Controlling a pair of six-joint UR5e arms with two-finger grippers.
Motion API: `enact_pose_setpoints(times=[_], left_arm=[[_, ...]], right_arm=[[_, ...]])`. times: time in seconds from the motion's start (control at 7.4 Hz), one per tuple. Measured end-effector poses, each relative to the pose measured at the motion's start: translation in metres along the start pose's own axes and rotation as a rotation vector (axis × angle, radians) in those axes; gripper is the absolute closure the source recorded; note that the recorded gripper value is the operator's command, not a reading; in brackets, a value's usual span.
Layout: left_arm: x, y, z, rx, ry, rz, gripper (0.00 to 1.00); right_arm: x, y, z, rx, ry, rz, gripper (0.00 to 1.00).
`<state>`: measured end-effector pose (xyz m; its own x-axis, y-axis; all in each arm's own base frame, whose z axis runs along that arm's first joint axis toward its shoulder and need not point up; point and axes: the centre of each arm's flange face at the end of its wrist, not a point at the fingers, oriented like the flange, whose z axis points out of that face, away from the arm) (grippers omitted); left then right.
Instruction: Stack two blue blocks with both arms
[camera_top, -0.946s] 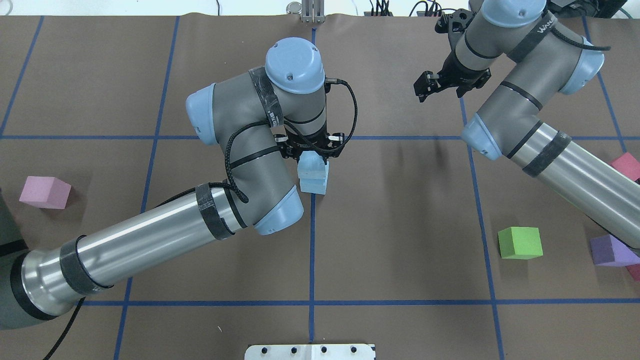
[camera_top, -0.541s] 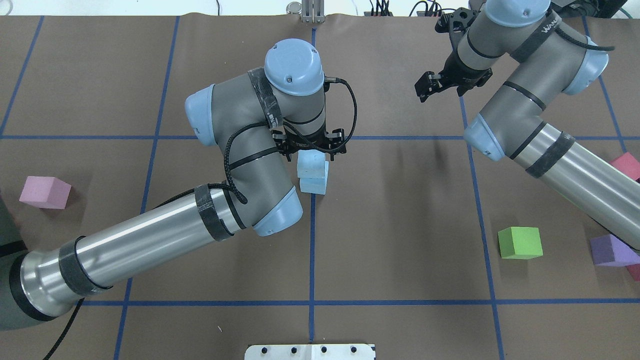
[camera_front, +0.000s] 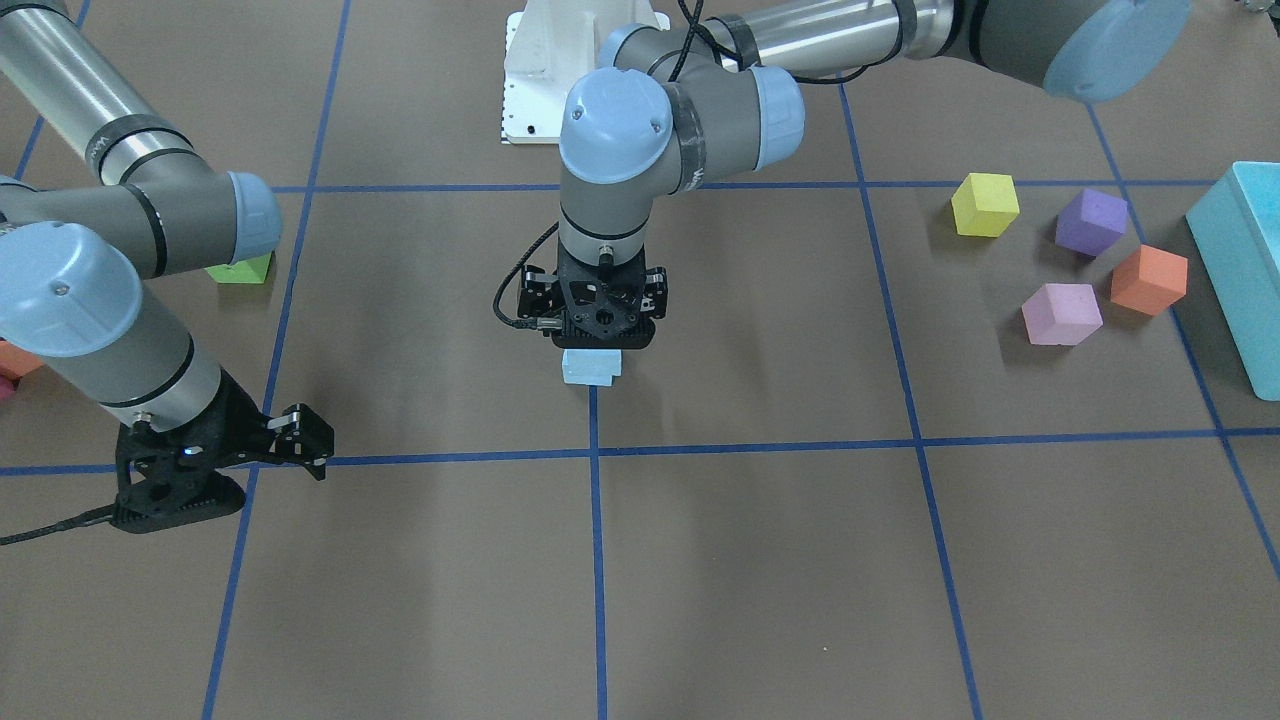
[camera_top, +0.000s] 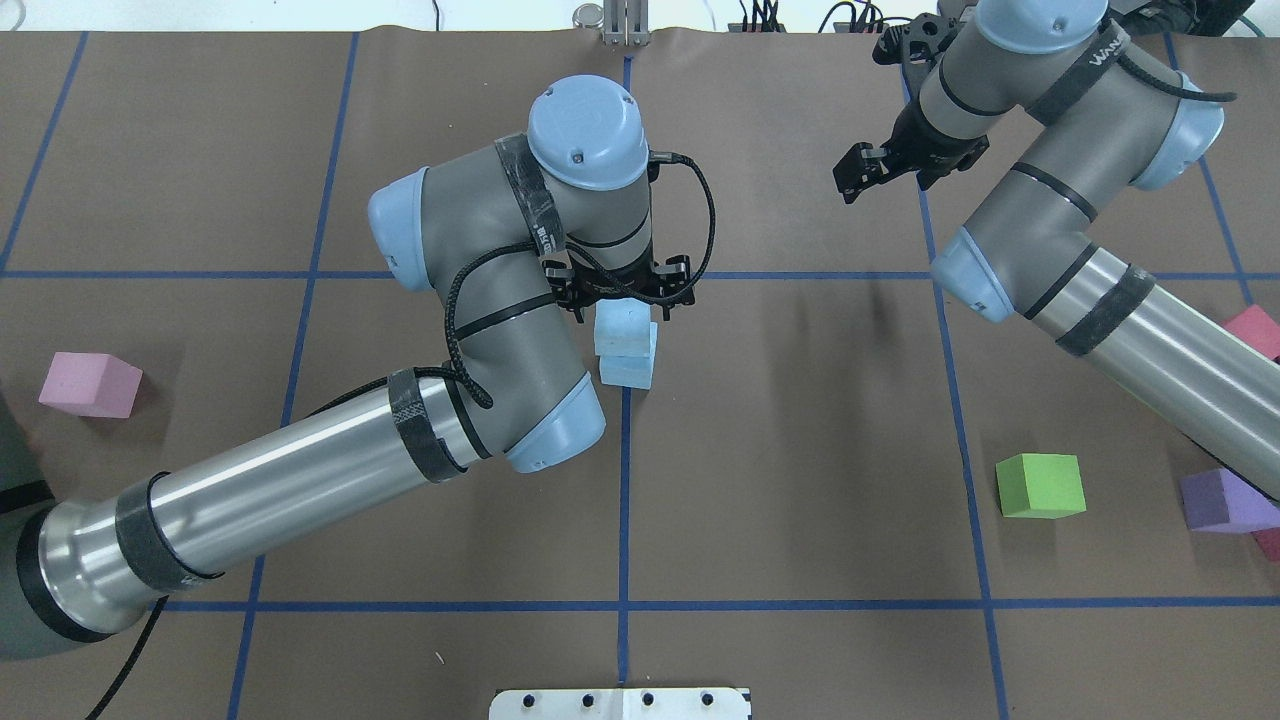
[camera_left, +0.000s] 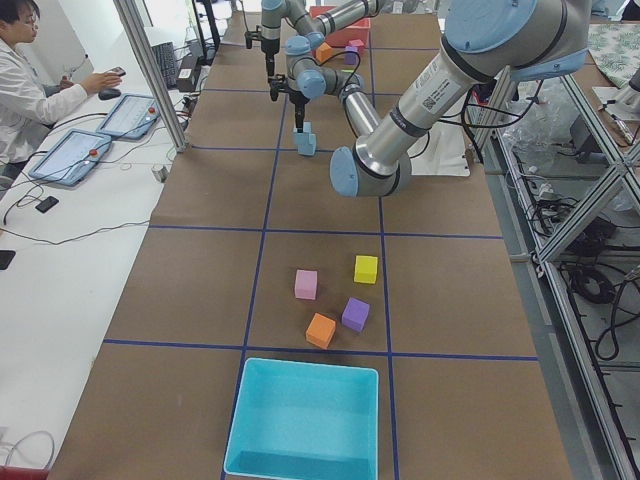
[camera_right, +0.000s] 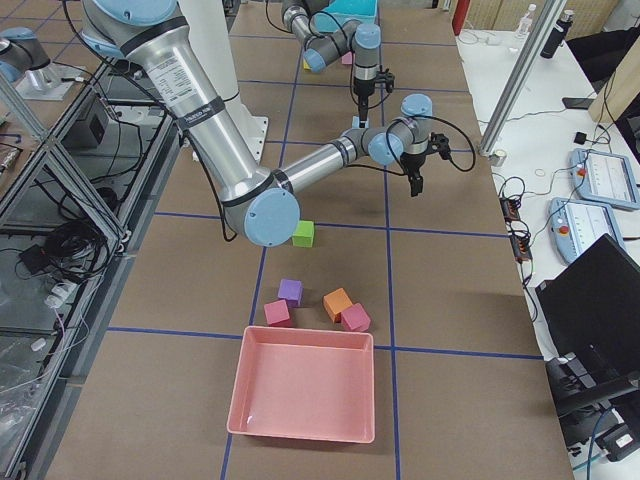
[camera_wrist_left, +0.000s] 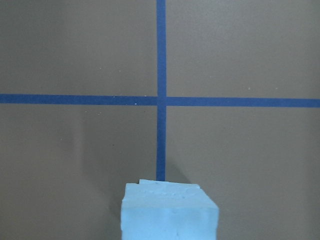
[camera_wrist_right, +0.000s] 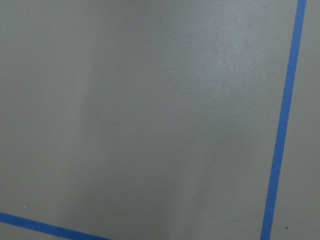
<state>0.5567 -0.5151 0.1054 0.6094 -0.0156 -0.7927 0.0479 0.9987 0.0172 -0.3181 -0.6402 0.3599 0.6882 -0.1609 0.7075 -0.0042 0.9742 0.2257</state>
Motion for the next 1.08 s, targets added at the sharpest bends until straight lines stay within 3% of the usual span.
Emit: enact_pose_setpoints(times=[0.27, 0.54, 0.81, 1.08], left_arm=[[-0.060, -0.030, -0.045, -0.001, 0.040, 0.027, 0.00], [-0.180, -0.061, -0.101, 0.011, 0.017, 0.126, 0.00], [-0.354, -0.092, -0.143, 0.006, -0.041, 0.222, 0.00], [-0.527, -0.096, -0.161, -0.039, -0.053, 0.228, 0.00]], right_arm=[[0.094, 0.020, -0.049, 0.022, -0.022, 0.001, 0.00], [0.208, 0.050, -0.105, 0.052, -0.015, 0.065, 0.00], [0.289, 0.094, -0.133, 0.049, -0.003, 0.192, 0.00], [0.332, 0.150, -0.144, 0.044, 0.015, 0.236, 0.00]])
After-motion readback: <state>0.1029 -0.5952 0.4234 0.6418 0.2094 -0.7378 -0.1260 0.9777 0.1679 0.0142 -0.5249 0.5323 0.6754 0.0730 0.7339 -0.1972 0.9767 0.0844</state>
